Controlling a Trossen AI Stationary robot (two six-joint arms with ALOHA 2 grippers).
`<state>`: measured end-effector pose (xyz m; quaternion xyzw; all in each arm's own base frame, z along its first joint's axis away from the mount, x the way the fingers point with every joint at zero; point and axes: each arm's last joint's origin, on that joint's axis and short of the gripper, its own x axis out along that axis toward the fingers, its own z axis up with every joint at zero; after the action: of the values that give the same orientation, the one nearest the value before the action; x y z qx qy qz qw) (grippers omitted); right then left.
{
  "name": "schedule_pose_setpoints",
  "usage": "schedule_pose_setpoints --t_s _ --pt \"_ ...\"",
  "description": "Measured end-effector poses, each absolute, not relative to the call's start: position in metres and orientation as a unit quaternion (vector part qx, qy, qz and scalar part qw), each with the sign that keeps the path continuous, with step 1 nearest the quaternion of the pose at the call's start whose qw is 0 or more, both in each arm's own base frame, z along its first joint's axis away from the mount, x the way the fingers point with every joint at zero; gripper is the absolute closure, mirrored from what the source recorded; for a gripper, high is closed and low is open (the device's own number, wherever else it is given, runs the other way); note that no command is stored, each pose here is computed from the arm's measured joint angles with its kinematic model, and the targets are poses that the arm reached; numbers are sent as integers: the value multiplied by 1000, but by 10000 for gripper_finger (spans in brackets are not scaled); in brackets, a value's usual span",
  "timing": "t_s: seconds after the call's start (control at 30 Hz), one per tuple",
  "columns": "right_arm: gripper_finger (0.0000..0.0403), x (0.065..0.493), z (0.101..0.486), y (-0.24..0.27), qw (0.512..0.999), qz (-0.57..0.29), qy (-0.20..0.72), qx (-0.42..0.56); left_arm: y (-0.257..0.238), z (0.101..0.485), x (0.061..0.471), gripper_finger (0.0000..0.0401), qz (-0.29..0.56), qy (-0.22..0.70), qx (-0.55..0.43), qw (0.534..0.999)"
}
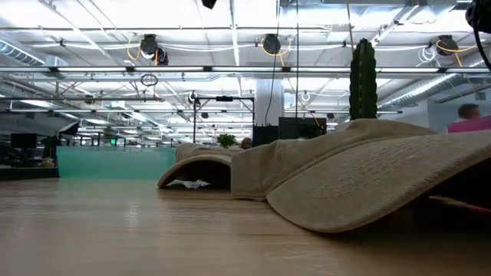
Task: Pick & Place hat
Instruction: Put the black cap into the red bin
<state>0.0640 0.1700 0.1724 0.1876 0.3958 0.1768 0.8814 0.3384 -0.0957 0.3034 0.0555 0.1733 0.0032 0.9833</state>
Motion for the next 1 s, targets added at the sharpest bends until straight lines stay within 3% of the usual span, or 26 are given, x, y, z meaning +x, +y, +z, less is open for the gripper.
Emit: schedule_pose_setpoints --t_s 0.43,1.0 --pt "399 55 179 162 867 196 402 219 -96 303 338 288 2 178 53 983" --pt "399 53 187 144 883 163 383 216 -96 303 338 288 2 179 54 982"
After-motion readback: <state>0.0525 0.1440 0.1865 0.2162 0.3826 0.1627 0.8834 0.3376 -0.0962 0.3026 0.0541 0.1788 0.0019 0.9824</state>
